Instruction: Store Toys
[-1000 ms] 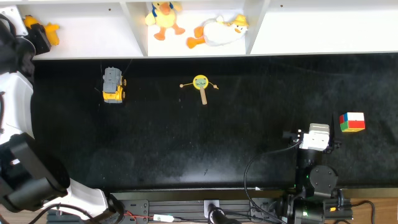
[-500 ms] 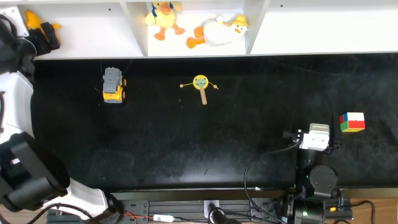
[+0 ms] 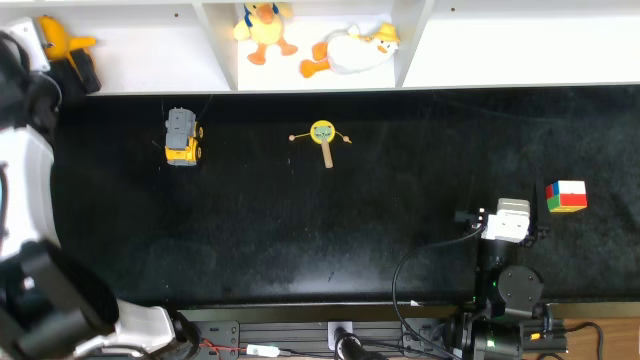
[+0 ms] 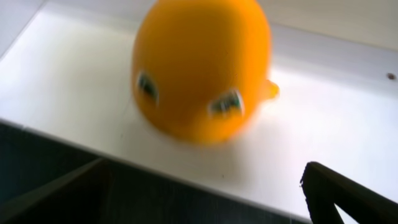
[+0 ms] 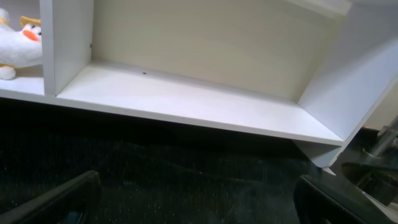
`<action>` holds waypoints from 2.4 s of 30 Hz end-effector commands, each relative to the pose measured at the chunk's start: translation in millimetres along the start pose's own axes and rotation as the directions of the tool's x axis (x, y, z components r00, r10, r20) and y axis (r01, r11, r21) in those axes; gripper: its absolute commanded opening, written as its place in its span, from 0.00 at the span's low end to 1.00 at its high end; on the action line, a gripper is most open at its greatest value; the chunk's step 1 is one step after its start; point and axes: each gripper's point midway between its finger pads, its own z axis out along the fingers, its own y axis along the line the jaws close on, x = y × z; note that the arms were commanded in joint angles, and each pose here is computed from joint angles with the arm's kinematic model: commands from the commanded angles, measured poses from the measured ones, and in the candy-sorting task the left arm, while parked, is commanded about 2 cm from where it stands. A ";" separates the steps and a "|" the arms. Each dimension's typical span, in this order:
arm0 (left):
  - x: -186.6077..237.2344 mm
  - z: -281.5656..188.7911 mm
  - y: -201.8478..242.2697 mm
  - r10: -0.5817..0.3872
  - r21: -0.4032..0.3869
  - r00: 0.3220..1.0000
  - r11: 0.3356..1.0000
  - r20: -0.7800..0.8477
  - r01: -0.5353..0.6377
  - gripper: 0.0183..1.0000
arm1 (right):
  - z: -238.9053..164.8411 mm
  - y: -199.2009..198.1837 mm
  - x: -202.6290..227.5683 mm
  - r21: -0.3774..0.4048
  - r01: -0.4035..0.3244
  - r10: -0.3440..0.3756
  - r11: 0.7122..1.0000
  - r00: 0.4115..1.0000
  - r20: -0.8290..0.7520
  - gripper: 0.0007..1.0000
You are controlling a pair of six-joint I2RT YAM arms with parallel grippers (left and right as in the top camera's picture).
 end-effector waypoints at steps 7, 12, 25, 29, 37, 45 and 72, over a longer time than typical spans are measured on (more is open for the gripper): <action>123.6 -65.1 -58.1 0.040 0.084 0.999 0.996 -0.036 -0.036 1.00 | 0.5 1.2 4.1 -0.003 -0.006 0.006 1.000 1.000 -0.003 0.99; 164.2 -68.0 -107.7 0.165 0.154 0.982 0.977 -0.093 -0.150 1.00 | 0.5 1.2 4.1 -0.003 -0.006 0.006 1.000 1.000 -0.003 0.99; 178.9 -37.0 -136.1 0.234 0.194 0.968 0.958 -0.093 -0.213 1.00 | 0.5 1.2 4.1 -0.003 -0.006 0.006 1.000 1.000 -0.003 0.99; 183.3 -24.5 -137.9 0.230 0.194 0.968 0.959 -0.101 -0.208 1.00 | 0.5 1.2 4.1 -0.003 -0.006 0.006 1.000 1.000 -0.003 1.00; 189.9 -16.5 -138.2 0.231 0.194 0.966 0.959 -0.119 -0.205 0.40 | 0.5 1.2 4.0 -0.003 -0.006 0.006 1.000 1.000 -0.003 0.99; 170.2 -60.9 -133.0 0.223 0.193 0.972 0.959 -0.069 -0.206 0.27 | 0.5 1.2 4.1 -0.003 -0.006 0.006 1.000 1.000 -0.003 1.00; 32.6 -28.5 -175.5 0.198 0.204 0.973 0.954 0.121 -0.220 0.28 | 0.5 1.2 4.1 -0.003 -0.006 0.006 1.000 1.000 -0.003 0.99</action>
